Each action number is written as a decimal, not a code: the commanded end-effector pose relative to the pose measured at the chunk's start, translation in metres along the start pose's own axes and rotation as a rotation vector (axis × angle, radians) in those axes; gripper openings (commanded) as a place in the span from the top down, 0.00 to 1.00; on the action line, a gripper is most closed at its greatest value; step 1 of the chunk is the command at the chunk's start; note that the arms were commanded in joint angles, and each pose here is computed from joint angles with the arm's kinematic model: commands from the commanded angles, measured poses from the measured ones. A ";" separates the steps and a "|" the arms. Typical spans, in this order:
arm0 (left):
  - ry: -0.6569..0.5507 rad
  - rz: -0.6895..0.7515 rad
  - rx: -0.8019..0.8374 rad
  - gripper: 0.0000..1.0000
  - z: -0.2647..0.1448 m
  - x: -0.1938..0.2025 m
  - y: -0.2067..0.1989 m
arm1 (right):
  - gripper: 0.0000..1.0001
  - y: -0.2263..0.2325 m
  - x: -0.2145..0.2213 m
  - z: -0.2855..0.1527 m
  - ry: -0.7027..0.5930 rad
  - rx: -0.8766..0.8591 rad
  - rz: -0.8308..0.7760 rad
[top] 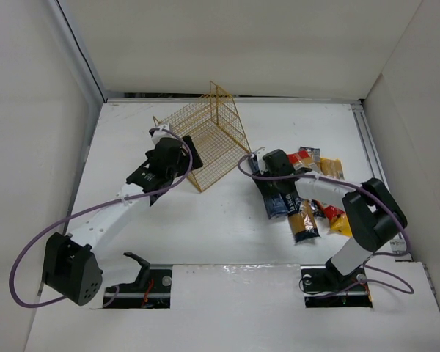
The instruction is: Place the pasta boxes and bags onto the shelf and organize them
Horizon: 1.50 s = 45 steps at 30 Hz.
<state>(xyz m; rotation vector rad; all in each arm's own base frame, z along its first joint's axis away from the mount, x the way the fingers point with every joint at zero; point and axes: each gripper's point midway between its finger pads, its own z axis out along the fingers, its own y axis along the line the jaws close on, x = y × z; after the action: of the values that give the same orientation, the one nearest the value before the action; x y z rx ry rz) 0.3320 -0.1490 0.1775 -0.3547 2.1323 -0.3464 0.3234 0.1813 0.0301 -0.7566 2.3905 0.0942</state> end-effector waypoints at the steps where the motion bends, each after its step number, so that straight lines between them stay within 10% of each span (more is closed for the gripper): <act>1: -0.070 -0.009 0.023 0.00 -0.006 -0.027 -0.014 | 0.46 -0.002 -0.020 -0.002 -0.057 0.029 0.027; 12: -0.084 -0.023 0.022 0.04 -0.001 -0.029 -0.016 | 1.00 0.012 -0.044 -0.090 -0.316 -0.003 -0.099; 45: -0.038 0.017 -0.026 0.83 0.031 -0.011 -0.012 | 1.00 0.094 -0.146 -0.055 -0.551 -0.075 -0.288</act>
<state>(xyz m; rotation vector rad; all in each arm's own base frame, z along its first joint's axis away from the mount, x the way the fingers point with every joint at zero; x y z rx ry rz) 0.3540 -0.1535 0.1503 -0.3647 2.1773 -0.2613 0.3010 0.2798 0.0769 -1.1028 1.9752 0.1913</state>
